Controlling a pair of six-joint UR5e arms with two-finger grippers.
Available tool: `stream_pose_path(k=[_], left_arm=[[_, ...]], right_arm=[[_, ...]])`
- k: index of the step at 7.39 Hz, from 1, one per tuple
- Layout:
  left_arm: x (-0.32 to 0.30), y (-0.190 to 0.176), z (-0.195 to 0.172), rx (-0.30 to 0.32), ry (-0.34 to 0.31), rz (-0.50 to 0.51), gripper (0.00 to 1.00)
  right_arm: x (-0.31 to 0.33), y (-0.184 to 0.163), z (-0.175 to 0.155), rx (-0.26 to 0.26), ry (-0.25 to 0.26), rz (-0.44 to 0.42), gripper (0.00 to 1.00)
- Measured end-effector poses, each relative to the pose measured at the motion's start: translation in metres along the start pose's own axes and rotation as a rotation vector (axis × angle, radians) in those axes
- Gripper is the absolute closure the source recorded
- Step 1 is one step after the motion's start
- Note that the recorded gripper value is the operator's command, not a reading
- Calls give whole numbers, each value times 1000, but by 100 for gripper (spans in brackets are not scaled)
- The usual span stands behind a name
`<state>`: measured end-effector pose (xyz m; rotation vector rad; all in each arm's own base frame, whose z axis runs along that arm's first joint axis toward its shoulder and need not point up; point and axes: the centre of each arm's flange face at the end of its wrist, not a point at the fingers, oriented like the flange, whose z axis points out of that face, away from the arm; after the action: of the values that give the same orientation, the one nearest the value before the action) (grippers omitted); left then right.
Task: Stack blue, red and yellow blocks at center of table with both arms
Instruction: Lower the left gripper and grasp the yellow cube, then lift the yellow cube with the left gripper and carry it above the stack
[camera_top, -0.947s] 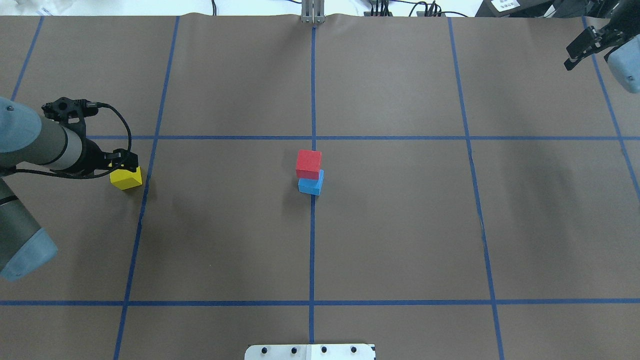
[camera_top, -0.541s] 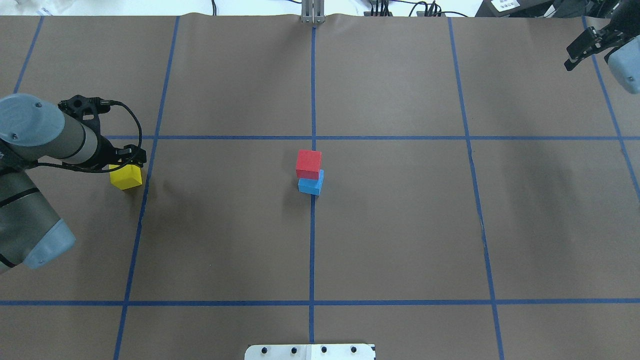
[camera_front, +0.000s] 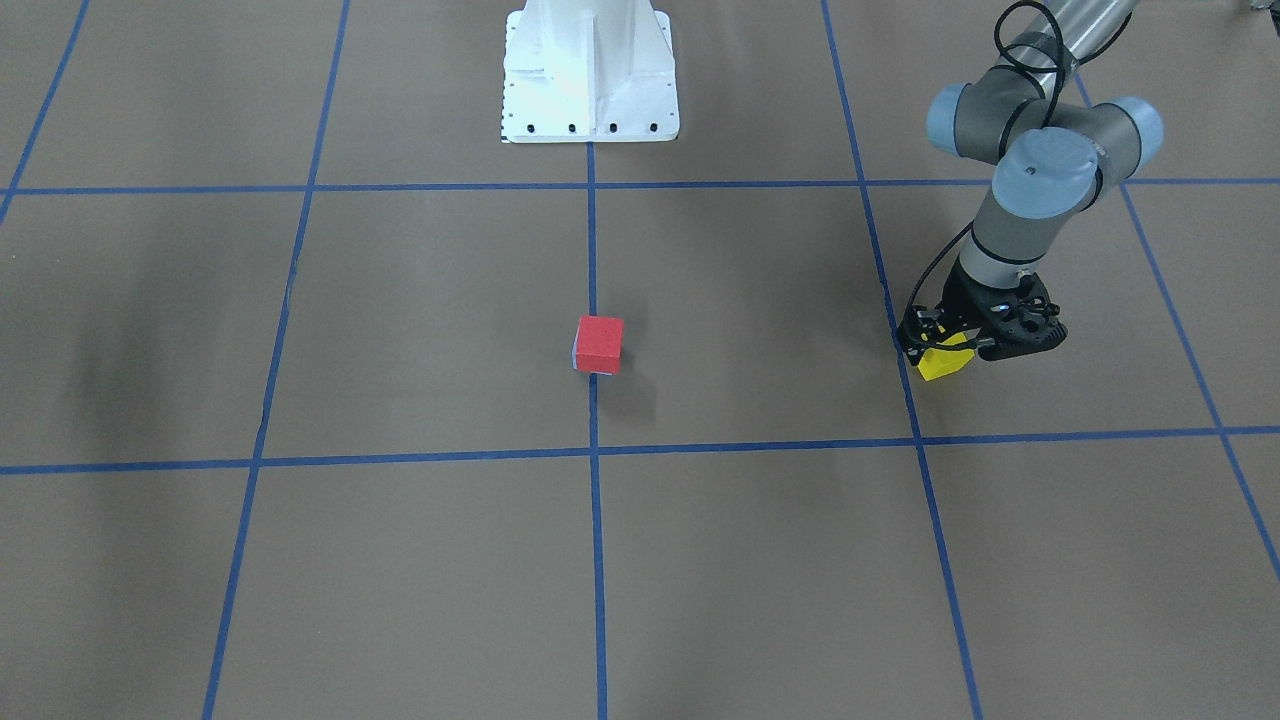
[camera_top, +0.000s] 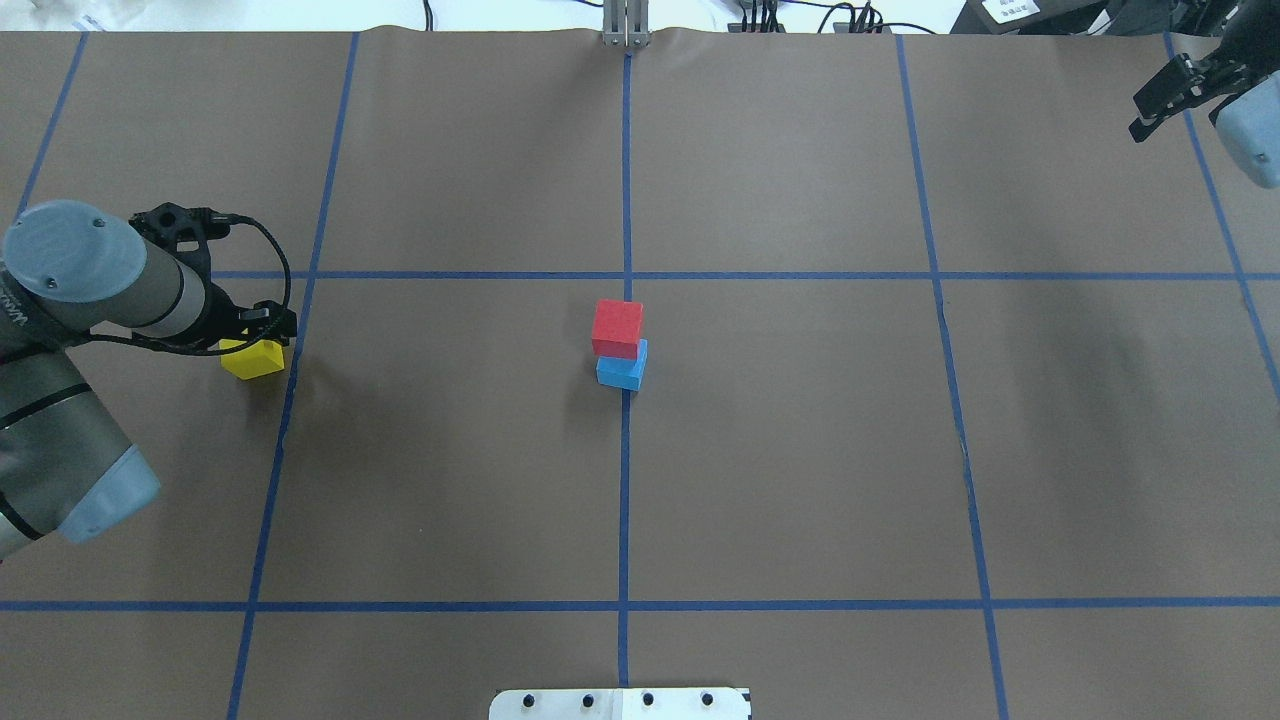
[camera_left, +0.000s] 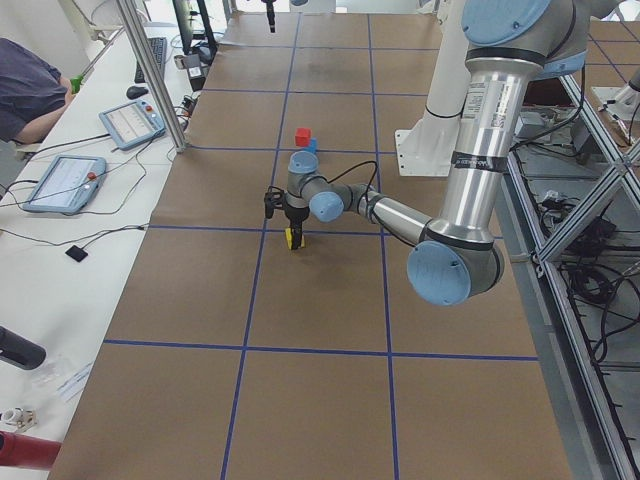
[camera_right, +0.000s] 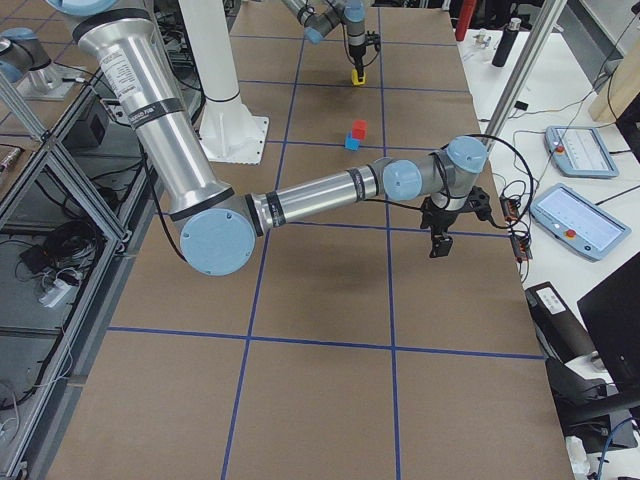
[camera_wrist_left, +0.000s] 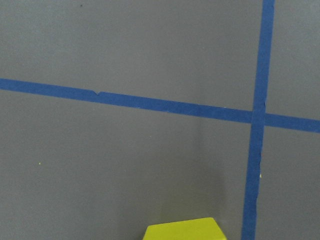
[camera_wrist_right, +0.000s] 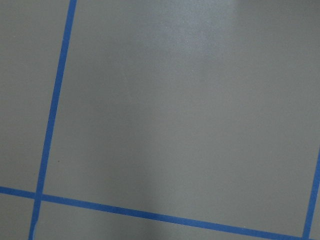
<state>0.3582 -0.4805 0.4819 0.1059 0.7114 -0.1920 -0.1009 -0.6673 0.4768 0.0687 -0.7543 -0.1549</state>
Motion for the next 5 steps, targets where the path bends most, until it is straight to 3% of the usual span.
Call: stream_pose_path(k=[1, 4, 5], left_arm=[[1, 1, 0, -1, 2, 3, 100], [0, 3, -11, -2, 12, 51, 100], [6, 1, -36, -13, 17, 91, 100]], right_arm=[[0, 0, 0, 0, 0, 0, 0], [3, 2, 3, -4, 0, 2, 0], [3, 3, 3, -4, -1, 2, 0]])
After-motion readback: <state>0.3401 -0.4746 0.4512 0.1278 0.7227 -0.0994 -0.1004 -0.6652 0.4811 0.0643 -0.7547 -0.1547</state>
